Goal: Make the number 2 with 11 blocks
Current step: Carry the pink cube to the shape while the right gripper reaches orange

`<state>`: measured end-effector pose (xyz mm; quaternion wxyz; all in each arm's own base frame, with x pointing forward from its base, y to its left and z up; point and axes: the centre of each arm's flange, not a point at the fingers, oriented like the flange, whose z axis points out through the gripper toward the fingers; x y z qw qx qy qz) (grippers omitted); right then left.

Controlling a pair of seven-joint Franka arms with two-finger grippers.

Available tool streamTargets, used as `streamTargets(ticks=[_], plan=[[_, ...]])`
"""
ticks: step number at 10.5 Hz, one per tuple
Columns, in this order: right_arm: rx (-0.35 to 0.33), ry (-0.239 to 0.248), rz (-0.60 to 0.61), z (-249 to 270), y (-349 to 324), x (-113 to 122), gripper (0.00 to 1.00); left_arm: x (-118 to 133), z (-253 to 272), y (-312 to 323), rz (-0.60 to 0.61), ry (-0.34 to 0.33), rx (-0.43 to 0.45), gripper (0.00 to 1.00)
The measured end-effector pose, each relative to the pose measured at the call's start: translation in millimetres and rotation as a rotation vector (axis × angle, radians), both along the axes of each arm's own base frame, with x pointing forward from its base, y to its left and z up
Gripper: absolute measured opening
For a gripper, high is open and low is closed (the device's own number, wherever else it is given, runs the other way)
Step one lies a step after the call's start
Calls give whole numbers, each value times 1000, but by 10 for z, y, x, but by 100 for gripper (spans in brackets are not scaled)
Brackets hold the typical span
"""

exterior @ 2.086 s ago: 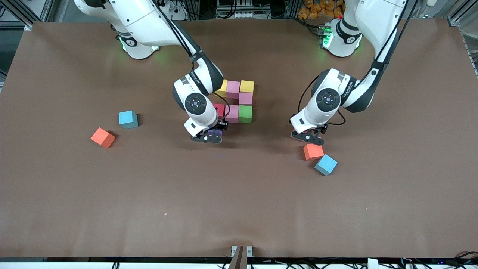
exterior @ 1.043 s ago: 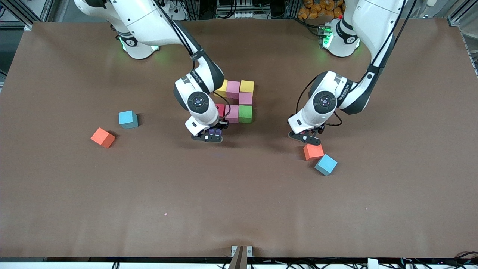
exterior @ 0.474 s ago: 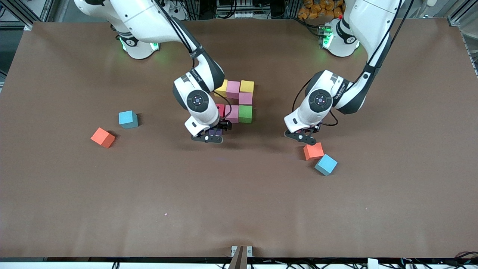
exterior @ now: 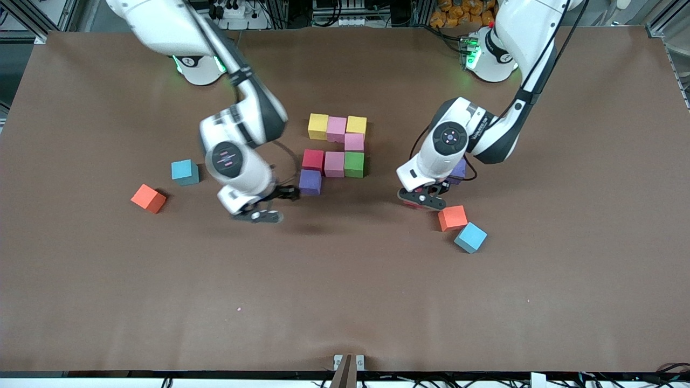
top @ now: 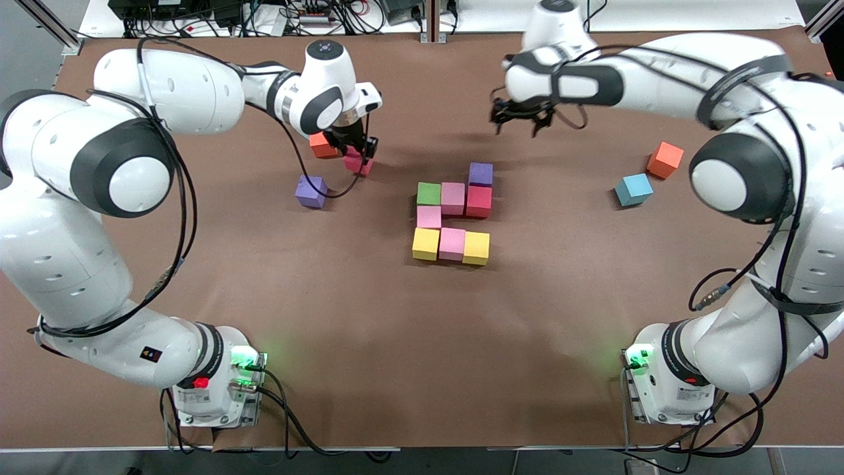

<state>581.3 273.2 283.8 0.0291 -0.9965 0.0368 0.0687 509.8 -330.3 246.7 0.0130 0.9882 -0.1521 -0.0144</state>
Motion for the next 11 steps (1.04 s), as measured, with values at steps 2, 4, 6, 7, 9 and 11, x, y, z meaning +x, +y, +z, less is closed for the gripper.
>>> streamTargets(ticks=[2, 4, 6, 7, 9, 11], plan=[[-6, 22, -61, -31, -809, 213, 100, 111, 80, -102, 5, -22, -18, 56], [-53, 30, -149, -98, -1519, 286, 100, 235, 140, -171, 11, -42, -36, 56], [-95, 21, -254, -59, -2131, 331, 100, 336, 269, -419, 56, -63, -83, 56], [-112, 14, -307, -35, -2418, 340, 100, 375, 342, -627, 80, -72, -115, 56], [-139, -17, -395, -112, -2877, 262, 100, 430, 374, -1035, 138, -80, -164, 56], [-161, -31, -472, -357, -3367, -21, 100, 451, 326, -1381, 183, -80, -200, 56]])
